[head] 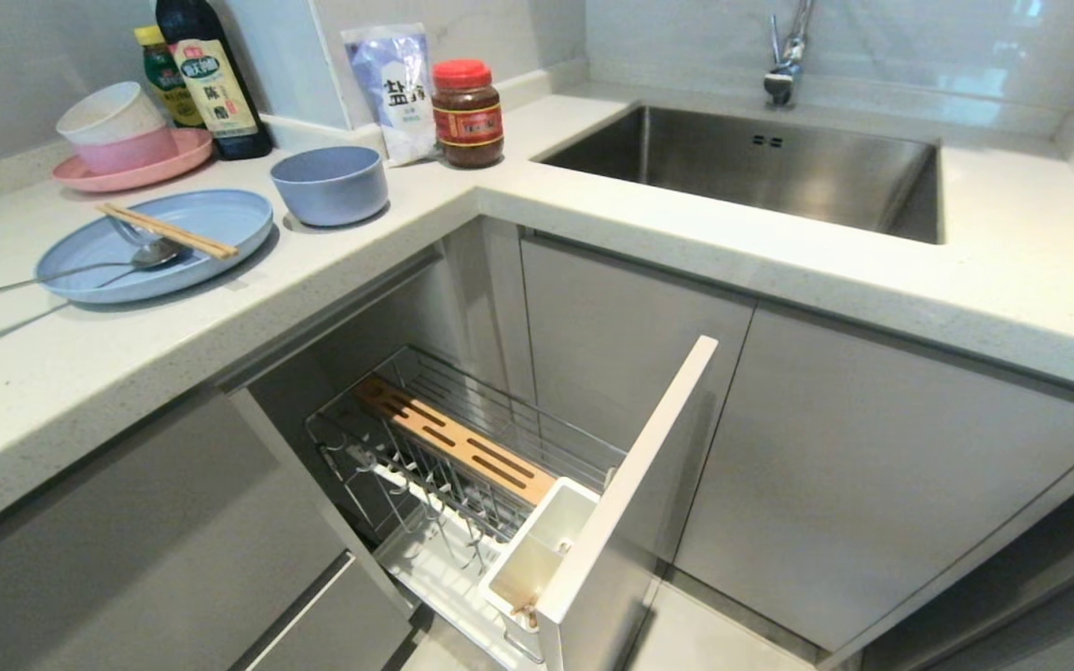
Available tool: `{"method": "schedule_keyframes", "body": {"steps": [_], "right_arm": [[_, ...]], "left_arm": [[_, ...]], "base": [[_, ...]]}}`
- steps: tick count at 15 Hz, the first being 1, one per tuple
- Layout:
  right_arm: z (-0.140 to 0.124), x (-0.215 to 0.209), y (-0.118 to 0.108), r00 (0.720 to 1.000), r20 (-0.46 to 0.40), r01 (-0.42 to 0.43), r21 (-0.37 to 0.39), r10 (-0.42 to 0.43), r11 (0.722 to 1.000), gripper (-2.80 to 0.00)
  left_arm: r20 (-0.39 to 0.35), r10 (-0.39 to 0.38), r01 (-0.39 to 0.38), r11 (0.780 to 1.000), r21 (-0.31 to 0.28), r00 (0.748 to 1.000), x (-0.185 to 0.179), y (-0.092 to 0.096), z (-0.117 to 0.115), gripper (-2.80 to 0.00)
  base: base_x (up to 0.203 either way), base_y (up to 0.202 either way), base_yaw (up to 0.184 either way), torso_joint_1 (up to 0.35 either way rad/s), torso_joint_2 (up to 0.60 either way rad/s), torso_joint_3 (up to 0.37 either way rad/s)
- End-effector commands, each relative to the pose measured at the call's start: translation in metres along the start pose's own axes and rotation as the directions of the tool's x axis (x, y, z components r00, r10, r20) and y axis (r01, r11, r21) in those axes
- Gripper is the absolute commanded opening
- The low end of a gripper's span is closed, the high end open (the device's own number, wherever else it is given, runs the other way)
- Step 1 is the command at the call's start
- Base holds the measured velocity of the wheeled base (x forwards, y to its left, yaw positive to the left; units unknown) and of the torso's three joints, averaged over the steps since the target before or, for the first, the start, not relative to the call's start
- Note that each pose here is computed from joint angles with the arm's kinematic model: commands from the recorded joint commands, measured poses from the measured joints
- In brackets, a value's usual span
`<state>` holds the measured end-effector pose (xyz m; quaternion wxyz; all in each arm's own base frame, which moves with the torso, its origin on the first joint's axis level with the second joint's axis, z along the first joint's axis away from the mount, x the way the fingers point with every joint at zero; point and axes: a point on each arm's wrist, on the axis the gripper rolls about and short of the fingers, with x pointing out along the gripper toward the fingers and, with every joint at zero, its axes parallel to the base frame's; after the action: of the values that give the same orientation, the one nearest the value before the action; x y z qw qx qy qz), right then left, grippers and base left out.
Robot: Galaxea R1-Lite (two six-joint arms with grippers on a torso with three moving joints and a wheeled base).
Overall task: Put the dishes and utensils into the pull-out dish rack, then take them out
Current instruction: Pick up the chopsticks and place it in the cupboard
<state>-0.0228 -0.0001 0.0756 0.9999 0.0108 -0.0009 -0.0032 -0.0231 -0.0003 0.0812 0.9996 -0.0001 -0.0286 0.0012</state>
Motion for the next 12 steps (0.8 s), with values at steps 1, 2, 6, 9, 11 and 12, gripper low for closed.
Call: {"method": "schedule_keyframes", "body": {"steps": [1, 2, 6, 9, 11, 12], "right_arm": [[-0.0005, -0.0001, 0.0000, 1.000, 0.001, 0.000, 0.000, 0.000, 1.000, -2.80], [-0.0005, -0.0002, 0.0000, 1.000, 0.003, 0.000, 0.001, 0.000, 1.000, -2.80], [-0.0005, -0.0002, 0.0000, 1.000, 0.002, 0.000, 0.000, 0.000, 1.000, -2.80], [-0.0005, -0.0001, 0.0000, 1.000, 0.001, 0.000, 0.001, 0.000, 1.000, -2.80], [-0.0005, -0.0002, 0.0000, 1.000, 0.002, 0.000, 0.000, 0.000, 1.000, -2.80], [-0.0005, -0.0002, 0.0000, 1.000, 0.003, 0.000, 0.001, 0.000, 1.000, -2.80]], "left_arm": [[-0.027, 0.001, -0.001, 1.000, -0.001, 1.000, 0.0017, 0.0000, -0.0072, -2.80], [-0.027, 0.001, -0.001, 1.000, 0.001, 1.000, 0.0017, 0.0000, -0.0072, -2.80], [-0.027, 0.001, -0.001, 1.000, 0.002, 1.000, 0.0017, 0.0000, -0.0072, -2.80], [-0.028, 0.001, -0.001, 1.000, 0.001, 1.000, 0.0017, 0.0000, -0.0074, -2.80], [-0.028, 0.001, -0.001, 1.000, 0.002, 1.000, 0.0017, 0.0000, -0.0074, -2.80], [-0.028, 0.001, -0.001, 1.000, 0.002, 1.000, 0.0017, 0.0000, -0.0074, -2.80]], "base": [[0.000, 0.000, 0.000, 0.005, 0.00, -0.198], [0.000, 0.000, 0.000, 0.002, 0.01, -0.203], [0.000, 0.000, 0.000, 0.004, 0.00, -0.195], [0.000, 0.000, 0.000, 0.008, 0.00, -0.202], [0.000, 0.000, 0.000, 0.001, 0.00, -0.197], [0.000, 0.000, 0.000, 0.003, 0.01, -0.203]]}}
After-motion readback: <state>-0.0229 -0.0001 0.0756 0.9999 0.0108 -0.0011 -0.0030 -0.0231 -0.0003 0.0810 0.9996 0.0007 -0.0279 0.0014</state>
